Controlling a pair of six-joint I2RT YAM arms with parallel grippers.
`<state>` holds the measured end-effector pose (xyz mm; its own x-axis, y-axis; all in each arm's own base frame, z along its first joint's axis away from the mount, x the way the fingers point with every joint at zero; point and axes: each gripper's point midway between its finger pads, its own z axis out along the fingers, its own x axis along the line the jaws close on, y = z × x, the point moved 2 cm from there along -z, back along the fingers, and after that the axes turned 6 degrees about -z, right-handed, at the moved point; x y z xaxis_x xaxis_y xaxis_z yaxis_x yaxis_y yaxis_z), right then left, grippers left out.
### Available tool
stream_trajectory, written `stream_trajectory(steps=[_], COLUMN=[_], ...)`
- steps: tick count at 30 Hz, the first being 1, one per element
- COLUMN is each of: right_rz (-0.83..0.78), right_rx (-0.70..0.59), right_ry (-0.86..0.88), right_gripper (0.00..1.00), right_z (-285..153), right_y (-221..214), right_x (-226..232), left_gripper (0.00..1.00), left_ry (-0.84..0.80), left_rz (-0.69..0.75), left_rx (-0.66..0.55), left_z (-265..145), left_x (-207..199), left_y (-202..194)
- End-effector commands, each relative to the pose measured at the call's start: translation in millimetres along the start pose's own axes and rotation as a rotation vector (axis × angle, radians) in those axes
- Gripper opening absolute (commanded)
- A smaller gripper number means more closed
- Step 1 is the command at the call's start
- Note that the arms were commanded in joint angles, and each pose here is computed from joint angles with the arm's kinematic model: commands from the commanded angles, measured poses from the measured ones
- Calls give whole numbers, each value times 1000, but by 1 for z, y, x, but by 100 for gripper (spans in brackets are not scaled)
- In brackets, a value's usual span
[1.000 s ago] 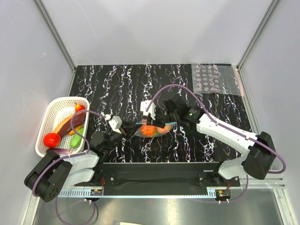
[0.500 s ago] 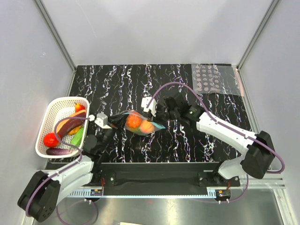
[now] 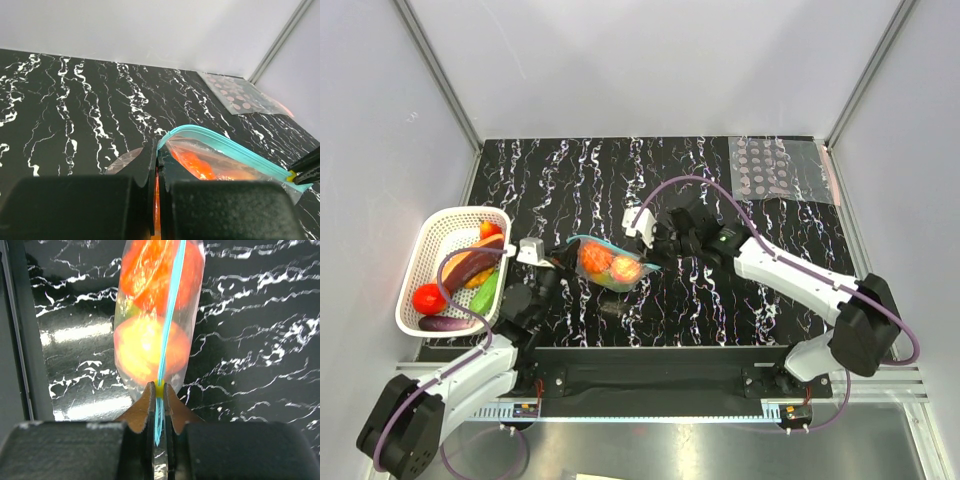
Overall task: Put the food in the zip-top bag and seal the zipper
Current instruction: Zip the zipper food storage bag at the center of the board.
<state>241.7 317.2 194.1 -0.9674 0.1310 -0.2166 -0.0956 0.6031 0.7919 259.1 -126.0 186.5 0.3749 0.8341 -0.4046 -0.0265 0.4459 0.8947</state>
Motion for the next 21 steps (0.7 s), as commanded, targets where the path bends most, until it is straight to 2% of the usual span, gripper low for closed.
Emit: stream_trajectory(steps=[1,11,16,18,21], right_rz=[72,181,175,164,136], right_rx=[55,112,60,40,-2], right_ry=[-34,-71,-70,-78,-90], right_gripper=[0,0,4,21,38], right_z=[-13,-30,-32,-33,-31], right_y=[-21,-43,-33,-25,-8], right_x=[4,19,20,15,4], left_gripper=[0,0,0,0,0], left_ry=[151,149,79,19,-38], left_rz=[20,29,50,64,94], left_rx=[-2,25,22,44,72], left_z=[-21,-19,-17,-15,-11], left_x=[39,39,29,20,12], left_y=[-21,-26,-25,-29,-33])
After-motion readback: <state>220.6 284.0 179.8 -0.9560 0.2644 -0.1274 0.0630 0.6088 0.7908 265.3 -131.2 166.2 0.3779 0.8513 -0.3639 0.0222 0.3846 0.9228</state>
